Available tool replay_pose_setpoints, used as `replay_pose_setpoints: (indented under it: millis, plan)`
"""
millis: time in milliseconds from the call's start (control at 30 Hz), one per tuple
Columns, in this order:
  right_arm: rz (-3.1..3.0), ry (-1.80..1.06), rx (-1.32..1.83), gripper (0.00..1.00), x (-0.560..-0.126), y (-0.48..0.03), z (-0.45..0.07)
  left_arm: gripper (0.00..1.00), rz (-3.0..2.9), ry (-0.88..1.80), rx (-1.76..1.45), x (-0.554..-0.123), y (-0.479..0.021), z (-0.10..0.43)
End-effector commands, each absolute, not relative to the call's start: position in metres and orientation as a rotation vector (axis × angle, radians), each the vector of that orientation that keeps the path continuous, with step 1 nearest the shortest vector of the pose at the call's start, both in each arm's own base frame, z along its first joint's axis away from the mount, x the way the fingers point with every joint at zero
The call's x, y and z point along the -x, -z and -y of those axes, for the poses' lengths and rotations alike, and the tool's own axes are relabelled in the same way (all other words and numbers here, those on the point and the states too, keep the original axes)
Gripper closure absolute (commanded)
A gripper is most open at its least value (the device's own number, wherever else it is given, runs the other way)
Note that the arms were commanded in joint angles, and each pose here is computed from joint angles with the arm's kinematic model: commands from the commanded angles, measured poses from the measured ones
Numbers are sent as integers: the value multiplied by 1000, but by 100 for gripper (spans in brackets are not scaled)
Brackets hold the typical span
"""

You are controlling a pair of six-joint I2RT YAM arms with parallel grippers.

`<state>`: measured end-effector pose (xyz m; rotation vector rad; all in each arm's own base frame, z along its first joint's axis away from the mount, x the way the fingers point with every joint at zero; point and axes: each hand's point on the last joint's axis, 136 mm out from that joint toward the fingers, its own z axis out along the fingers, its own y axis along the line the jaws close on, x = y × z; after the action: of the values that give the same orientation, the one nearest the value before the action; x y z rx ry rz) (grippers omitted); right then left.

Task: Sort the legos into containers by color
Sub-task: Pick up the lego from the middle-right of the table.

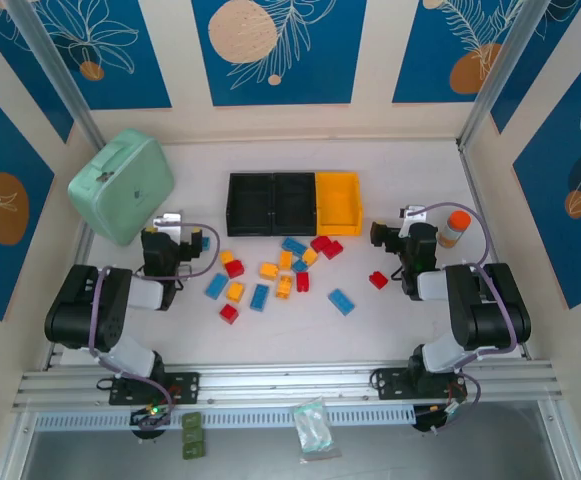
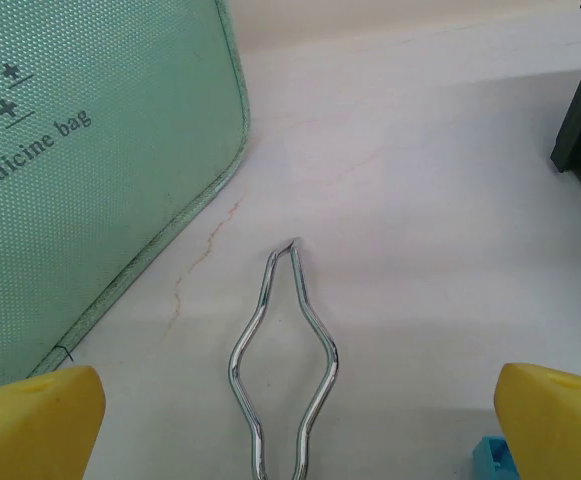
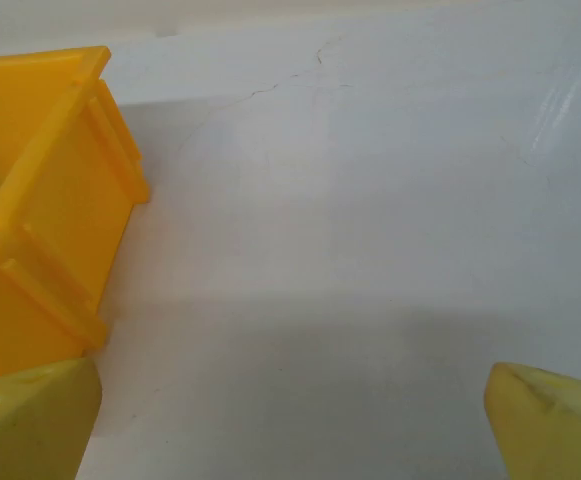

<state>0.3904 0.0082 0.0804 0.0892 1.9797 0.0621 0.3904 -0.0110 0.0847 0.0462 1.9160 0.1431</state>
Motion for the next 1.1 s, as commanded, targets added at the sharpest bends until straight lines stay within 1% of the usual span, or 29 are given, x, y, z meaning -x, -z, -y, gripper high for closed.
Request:
replay_pose_setpoints:
  millis: [0,867,933,1067]
  plan:
    - [-1930,-64,-98,1,-396,-95,-9,1,-1889,-121,-35,-395,-94,10]
    - [-1931,-46,-116,1,-396,-98,-5,1,-1887,-121,-36,-395,-94,10]
    - [-1918,-81,-71,1,-394,-105,-12,1,-1881,-127,-27,-393,-101,8]
    - [-1971,-83,-91,1,-390,-127,-12,1,-1929,-160,-1,-396,-127,3]
